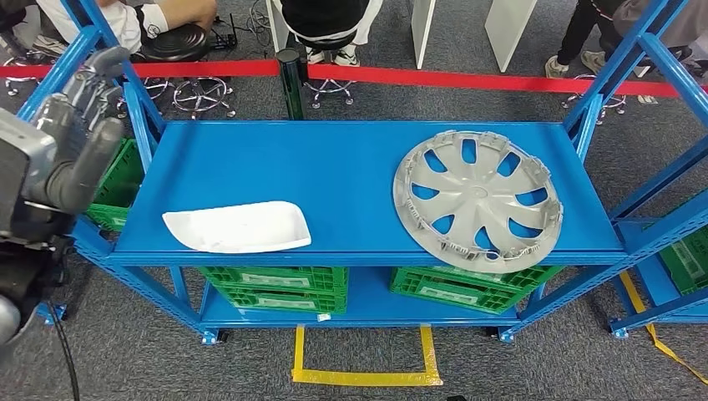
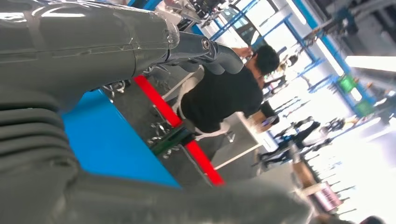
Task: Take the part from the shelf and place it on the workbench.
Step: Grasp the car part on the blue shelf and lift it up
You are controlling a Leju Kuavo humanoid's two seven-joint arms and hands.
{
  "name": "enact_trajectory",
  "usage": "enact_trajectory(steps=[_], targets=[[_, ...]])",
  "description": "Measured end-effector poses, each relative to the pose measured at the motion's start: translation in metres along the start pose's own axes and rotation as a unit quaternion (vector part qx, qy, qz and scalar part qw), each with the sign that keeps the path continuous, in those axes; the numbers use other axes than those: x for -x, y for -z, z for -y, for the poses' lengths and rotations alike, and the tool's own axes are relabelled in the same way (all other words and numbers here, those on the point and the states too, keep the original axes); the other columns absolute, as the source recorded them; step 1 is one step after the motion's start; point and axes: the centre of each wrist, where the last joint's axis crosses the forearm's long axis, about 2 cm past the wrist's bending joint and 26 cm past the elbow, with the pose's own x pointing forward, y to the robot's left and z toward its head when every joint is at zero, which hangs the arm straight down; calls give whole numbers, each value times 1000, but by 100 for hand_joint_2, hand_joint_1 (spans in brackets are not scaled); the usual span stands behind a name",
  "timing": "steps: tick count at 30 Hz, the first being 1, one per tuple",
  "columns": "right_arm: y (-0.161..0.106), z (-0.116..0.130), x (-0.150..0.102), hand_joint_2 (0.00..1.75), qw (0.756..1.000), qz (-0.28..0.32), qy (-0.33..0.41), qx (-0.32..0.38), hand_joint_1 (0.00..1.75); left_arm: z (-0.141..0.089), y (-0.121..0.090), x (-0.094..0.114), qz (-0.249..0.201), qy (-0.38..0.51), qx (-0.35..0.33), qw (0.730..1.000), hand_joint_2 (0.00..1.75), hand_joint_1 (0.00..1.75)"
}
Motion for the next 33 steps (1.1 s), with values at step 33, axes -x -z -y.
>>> enact_trajectory(steps=[33], targets=[[11, -29, -4, 175, 998, -1, -34, -49, 0, 69, -34, 20, -78, 387, 333, 856, 175, 0]])
